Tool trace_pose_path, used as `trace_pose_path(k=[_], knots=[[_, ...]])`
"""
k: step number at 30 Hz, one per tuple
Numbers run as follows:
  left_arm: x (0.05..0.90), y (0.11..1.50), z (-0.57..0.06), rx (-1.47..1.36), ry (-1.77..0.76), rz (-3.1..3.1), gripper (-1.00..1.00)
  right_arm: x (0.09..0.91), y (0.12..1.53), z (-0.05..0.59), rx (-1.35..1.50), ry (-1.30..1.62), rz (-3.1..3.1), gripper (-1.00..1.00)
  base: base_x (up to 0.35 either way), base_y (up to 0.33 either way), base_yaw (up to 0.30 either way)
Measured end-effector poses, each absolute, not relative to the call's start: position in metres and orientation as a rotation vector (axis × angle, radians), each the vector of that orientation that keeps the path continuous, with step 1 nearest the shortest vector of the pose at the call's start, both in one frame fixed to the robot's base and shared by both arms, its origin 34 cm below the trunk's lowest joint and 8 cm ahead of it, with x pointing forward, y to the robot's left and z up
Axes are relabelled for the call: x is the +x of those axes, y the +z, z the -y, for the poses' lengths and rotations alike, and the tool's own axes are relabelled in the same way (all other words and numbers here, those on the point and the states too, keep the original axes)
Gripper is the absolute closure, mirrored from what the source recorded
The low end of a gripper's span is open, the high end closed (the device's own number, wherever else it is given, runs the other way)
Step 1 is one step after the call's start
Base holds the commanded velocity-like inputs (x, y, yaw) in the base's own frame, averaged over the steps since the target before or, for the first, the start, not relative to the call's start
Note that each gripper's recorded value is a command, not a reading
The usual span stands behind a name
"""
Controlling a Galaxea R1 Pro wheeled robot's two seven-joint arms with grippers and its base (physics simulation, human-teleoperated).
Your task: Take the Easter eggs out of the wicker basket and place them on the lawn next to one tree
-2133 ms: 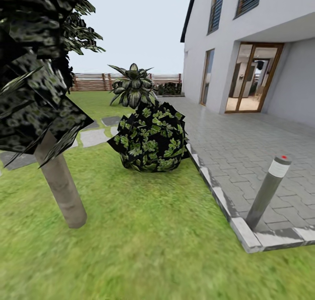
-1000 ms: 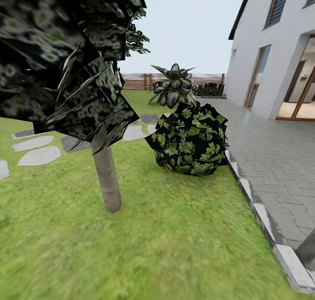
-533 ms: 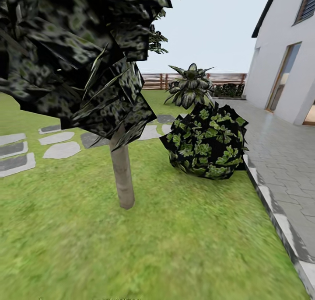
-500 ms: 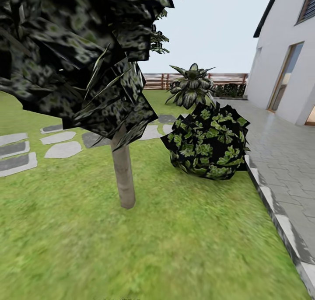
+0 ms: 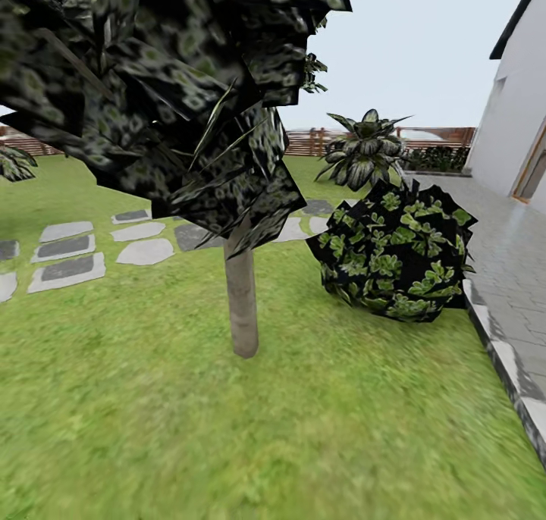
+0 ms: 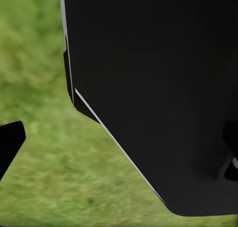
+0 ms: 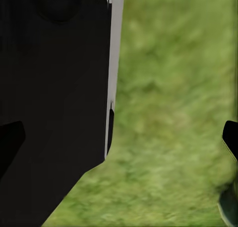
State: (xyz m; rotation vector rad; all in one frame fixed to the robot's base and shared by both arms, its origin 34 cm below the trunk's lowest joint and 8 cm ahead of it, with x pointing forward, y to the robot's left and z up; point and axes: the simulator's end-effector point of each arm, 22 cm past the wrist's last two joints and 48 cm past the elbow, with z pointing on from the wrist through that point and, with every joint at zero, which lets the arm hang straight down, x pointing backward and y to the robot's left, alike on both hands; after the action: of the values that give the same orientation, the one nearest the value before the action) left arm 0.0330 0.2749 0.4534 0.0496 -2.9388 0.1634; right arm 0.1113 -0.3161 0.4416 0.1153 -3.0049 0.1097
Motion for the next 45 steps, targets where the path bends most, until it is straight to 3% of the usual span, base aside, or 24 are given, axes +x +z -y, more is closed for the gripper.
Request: trace_pose_path(k=[45], knots=[[0.0334, 0.4534, -0.2745, 0.049, 0.166, 2.941, -1.0, 0.1035, 0.4421, 0.3093, 0.11, 0.095, 2.984, -1.0, 0.0, 0.0, 0.278]])
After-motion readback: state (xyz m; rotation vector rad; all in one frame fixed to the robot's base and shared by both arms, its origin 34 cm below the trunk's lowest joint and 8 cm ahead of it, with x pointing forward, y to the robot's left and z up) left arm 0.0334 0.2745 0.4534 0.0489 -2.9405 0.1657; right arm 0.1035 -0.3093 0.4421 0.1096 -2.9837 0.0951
